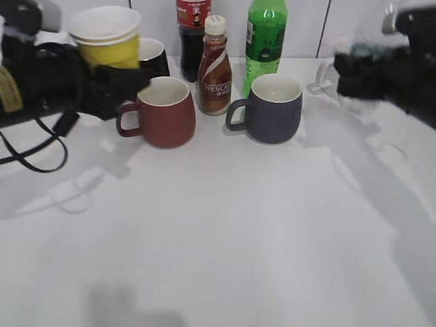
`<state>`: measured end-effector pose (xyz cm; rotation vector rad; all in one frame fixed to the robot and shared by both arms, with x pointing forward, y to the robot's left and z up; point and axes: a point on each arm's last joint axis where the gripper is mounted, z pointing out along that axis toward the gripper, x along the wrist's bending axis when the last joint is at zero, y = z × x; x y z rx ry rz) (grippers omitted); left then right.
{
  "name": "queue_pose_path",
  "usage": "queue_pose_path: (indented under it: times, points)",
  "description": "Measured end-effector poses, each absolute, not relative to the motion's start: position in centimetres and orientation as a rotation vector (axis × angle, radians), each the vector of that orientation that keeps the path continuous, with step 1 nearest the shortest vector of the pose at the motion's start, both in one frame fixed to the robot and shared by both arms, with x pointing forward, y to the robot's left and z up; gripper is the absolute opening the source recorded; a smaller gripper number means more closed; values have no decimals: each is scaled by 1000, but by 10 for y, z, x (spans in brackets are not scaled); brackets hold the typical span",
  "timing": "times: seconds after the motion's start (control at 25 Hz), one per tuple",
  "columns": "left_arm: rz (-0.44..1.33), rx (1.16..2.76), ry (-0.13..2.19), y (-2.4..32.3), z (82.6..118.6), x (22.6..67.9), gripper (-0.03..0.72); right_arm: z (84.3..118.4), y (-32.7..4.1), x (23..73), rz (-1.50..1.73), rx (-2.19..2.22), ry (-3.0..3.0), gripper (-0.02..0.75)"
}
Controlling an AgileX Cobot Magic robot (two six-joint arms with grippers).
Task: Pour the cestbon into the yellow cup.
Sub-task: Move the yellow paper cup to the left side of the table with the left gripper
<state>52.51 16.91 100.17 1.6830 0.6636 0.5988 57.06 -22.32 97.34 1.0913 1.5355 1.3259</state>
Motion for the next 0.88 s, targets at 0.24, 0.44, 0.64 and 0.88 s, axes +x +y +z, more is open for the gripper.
queue_pose_path:
  times: [0.24,0.44,0.64,0.88]
  points:
    - [675,1666,765,200,1001,537,440,944,-236,547,1248,1291,1528,482]
    - [705,1665,864,224,988,548,440,944,-237,545,1259,1290,1503,482]
    - [683,1667,970,238,964,559,440,947,-237,546,1275,1258,1480,482]
    - [712,1620,986,242,930,572,440,947,-237,546,1263,1237,1480,482]
